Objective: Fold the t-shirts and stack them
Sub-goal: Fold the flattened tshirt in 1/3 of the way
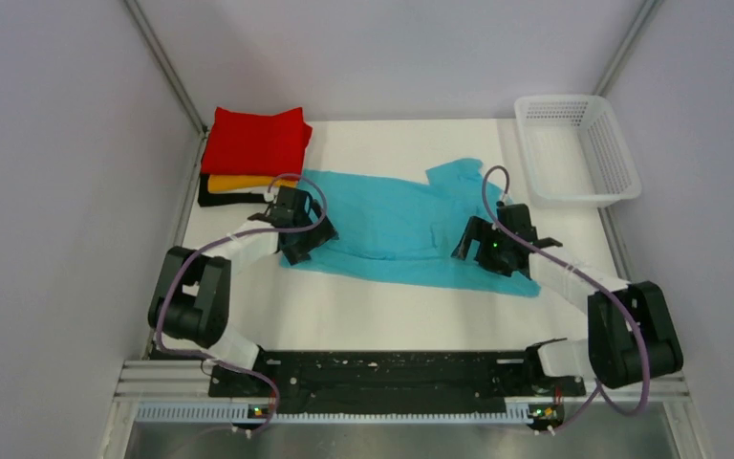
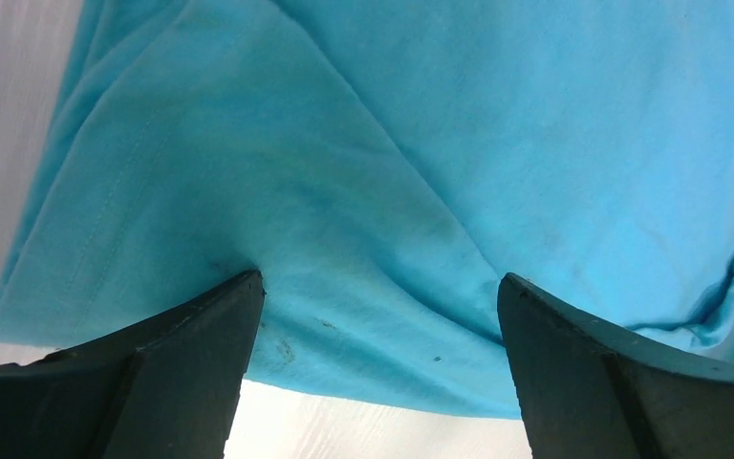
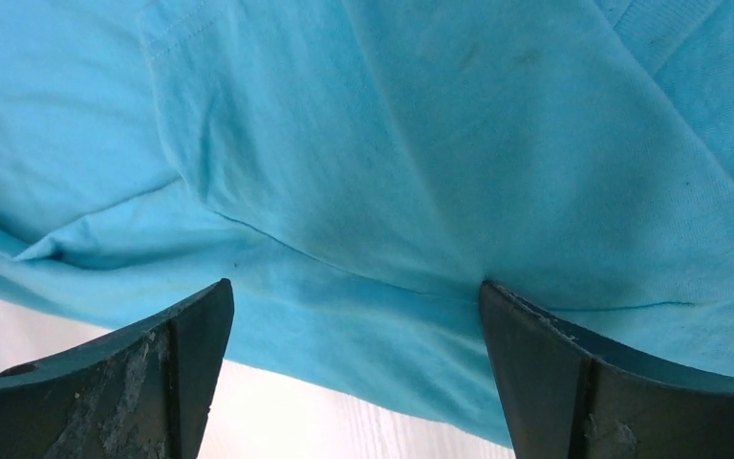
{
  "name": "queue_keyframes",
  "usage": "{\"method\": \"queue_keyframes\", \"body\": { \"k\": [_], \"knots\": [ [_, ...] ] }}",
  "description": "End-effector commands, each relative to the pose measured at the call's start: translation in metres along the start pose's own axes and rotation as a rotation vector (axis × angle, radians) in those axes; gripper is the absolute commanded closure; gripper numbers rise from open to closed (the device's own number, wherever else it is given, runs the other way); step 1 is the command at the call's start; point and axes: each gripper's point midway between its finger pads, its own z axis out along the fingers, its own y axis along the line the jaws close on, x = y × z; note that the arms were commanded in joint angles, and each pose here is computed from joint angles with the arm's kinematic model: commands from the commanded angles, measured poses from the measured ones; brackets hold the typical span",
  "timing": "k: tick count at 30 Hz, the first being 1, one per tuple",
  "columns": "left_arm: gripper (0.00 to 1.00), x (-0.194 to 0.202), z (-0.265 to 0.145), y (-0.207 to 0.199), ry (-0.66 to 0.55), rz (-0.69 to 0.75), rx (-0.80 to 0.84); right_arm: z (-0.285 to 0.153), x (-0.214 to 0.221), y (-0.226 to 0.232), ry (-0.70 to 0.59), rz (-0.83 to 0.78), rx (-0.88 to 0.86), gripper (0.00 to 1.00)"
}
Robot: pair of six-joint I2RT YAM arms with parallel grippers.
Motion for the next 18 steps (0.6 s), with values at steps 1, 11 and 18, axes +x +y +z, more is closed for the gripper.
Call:
{"method": "queue_keyframes", "body": {
  "k": [1,11,18],
  "knots": [
    [0.01,0.057,-0.002,0.058,0.096,0.003,-0.126,-0.022,0.074,-0.033,0.166,0.058,0.098,0.01],
    [0.01,0.13,-0.043,0.102,0.159,-0.037,-0.118,-0.074,0.133,-0.029,0.188,0.159,0.04,0.01],
    [0.01,0.138,-0.063,0.097,0.143,-0.069,-0.084,-0.095,0.116,-0.029,0.103,0.108,0.066,0.01]
  ]
}}
